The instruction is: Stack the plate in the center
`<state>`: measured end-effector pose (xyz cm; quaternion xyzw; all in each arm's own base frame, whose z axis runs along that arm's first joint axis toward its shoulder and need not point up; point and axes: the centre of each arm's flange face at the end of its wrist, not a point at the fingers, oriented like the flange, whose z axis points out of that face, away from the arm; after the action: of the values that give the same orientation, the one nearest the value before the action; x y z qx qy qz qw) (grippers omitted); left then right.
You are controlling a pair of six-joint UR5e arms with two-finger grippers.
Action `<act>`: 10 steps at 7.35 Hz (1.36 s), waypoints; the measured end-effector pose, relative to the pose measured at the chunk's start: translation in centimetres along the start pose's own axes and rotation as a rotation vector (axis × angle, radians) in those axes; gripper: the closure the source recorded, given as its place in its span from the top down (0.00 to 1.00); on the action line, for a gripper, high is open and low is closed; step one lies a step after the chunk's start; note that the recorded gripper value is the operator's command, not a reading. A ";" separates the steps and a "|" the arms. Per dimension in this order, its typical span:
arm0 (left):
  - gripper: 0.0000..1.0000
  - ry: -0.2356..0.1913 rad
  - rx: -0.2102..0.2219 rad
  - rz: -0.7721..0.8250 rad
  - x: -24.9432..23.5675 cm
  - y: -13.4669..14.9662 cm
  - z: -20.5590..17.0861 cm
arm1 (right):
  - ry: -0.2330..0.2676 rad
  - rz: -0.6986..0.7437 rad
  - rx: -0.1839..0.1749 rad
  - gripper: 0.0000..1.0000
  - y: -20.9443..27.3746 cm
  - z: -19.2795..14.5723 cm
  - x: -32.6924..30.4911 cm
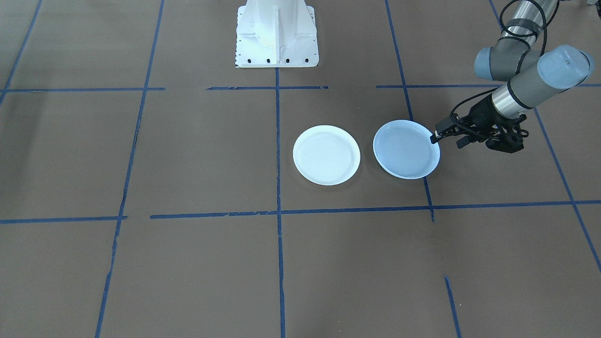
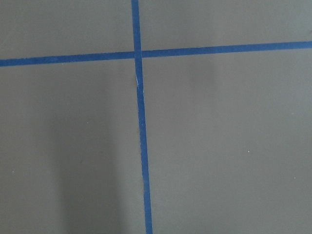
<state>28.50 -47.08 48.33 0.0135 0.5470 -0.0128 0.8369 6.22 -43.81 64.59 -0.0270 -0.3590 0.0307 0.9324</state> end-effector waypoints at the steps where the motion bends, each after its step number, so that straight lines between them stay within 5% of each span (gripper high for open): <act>1: 1.00 -0.004 0.014 -0.016 2.8 -1.6 -0.3 | 0.000 0.000 0.000 1.00 0.0 0.0 0.0; 3: 1.00 -0.046 0.073 -0.070 9.1 -4.2 0.0 | 0.000 0.000 0.000 1.00 0.0 0.0 0.0; 5: 0.99 -0.063 0.106 -0.120 15.0 -3.2 2.9 | 0.000 0.000 0.000 1.00 0.0 0.0 0.0; 8: 0.85 -0.056 0.048 -0.160 19.7 1.9 8.5 | 0.000 0.000 0.000 1.00 0.0 0.0 0.0; 9: 0.66 -0.054 0.019 -0.172 20.4 3.5 9.8 | 0.000 0.000 0.000 1.00 0.0 0.0 0.0; 10: 0.58 -0.054 -0.003 -0.183 20.8 4.6 10.7 | 0.000 0.000 0.000 1.00 0.0 0.0 0.0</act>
<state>46.84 -42.97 33.60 -0.0381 0.5231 -0.0889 0.8468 6.22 -43.81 64.58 -0.0270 -0.3590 0.0307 0.9324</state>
